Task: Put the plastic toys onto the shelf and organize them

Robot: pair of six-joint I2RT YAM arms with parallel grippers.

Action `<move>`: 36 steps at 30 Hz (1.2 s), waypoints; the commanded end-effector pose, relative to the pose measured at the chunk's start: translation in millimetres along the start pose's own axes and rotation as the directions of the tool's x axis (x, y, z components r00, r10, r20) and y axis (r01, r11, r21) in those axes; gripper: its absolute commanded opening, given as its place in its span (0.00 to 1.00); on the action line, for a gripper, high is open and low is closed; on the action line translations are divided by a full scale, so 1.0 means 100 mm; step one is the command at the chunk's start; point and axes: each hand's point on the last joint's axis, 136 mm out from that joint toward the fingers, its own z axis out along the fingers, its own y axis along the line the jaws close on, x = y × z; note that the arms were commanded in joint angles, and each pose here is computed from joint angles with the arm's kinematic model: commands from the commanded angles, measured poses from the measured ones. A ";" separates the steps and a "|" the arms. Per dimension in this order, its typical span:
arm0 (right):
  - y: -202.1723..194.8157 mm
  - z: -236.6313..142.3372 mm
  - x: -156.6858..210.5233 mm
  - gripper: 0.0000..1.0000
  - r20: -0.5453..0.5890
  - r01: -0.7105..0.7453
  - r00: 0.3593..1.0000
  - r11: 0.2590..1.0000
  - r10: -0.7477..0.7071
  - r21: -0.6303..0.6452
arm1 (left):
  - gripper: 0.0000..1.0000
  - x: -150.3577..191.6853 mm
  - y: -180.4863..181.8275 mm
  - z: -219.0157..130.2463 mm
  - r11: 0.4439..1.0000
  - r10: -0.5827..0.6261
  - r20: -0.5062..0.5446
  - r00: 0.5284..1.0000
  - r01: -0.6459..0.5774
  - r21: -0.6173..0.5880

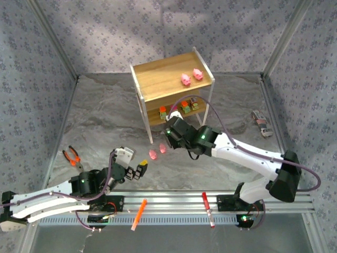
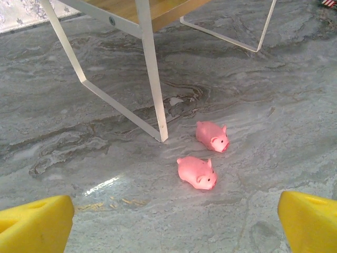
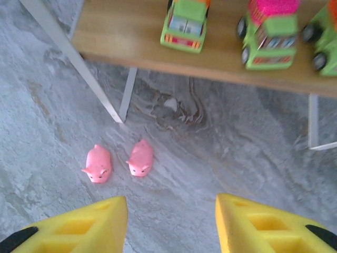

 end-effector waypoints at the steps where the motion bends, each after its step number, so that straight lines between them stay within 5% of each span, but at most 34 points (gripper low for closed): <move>1: 0.13 0.21 0.08 0.50 -0.008 -0.065 0.998 0.997 0.065 -0.029 | 1.00 -0.01 0.00 -0.01 1.000 -0.016 -0.007 1.000 0.016 0.002; 36: 0.36 1.28 0.79 0.59 -0.206 -0.107 0.973 0.994 0.107 0.009 | 1.00 0.01 0.00 0.03 1.000 -0.003 -0.022 1.000 0.002 -0.008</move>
